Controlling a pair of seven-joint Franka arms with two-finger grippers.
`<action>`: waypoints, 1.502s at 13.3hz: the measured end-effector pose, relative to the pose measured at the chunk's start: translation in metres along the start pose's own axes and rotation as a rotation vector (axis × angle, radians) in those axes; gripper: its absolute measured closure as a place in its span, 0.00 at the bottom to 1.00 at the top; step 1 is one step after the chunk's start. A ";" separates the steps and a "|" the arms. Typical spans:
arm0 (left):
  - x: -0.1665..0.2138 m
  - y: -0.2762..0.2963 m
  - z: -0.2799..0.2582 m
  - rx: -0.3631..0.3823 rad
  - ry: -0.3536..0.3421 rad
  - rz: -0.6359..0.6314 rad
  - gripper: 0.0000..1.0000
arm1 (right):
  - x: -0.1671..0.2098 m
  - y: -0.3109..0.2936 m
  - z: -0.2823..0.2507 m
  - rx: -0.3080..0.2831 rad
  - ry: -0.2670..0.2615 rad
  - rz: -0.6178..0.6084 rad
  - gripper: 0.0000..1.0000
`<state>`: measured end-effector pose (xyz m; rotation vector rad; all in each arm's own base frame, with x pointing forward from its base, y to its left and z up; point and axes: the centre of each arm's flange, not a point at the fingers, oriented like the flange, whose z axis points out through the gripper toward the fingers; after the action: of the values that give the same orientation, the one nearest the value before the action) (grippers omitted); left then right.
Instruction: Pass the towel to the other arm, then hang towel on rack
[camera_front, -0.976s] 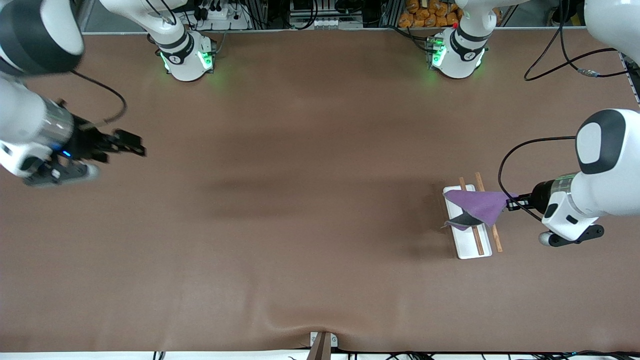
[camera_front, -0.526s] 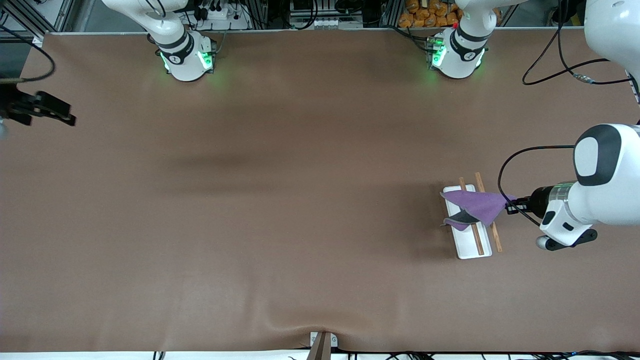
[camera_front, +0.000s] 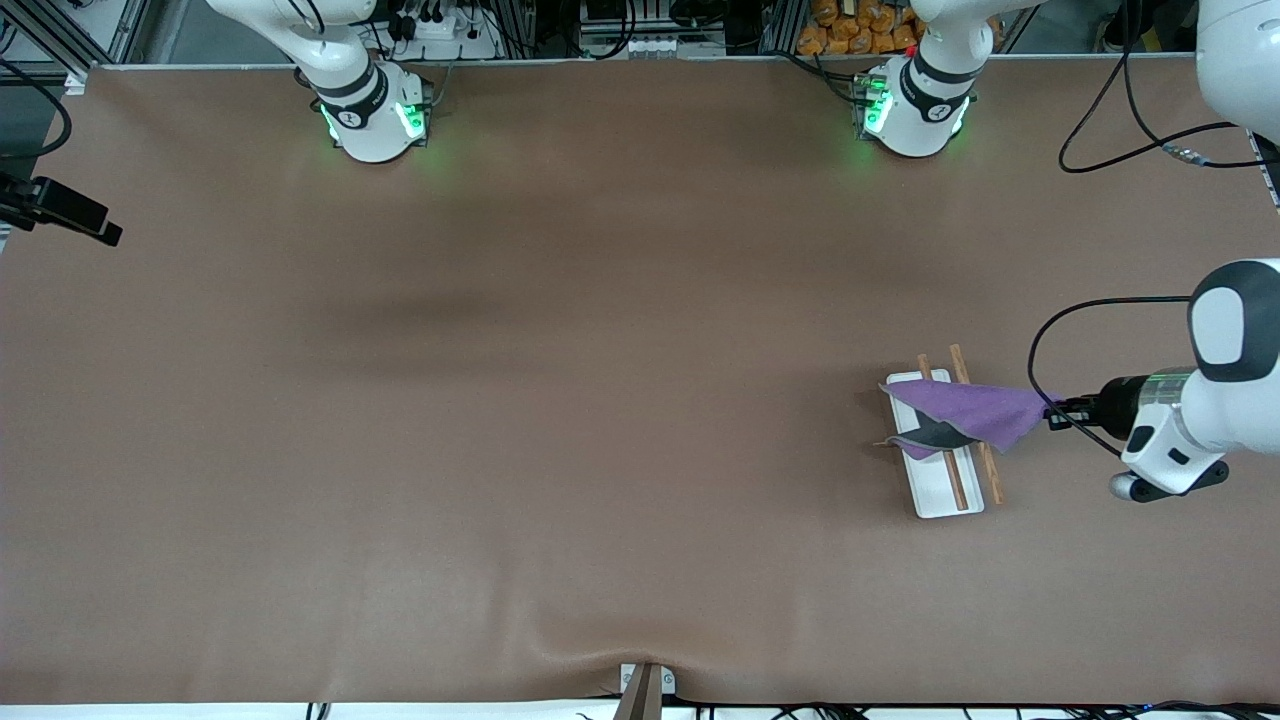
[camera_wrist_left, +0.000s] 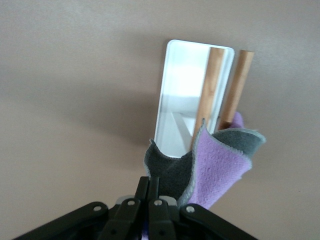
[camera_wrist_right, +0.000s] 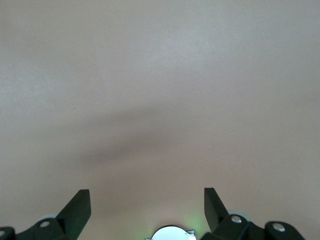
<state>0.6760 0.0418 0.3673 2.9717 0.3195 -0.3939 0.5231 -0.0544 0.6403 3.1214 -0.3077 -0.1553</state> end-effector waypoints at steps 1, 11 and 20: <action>0.002 -0.004 0.003 -0.002 -0.005 -0.001 0.98 | 0.000 -0.001 0.000 0.000 0.002 -0.001 0.00; 0.025 -0.062 0.047 -0.036 -0.048 -0.006 0.82 | 0.002 -0.010 -0.001 0.000 0.018 -0.018 0.00; 0.015 -0.073 -0.023 -0.037 0.076 0.037 0.00 | 0.002 -0.015 0.000 -0.001 0.018 -0.027 0.00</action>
<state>0.6791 0.1191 0.3782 2.9563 0.2759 -0.2677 0.5278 -0.0405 0.6397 3.1247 -0.2658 -0.1275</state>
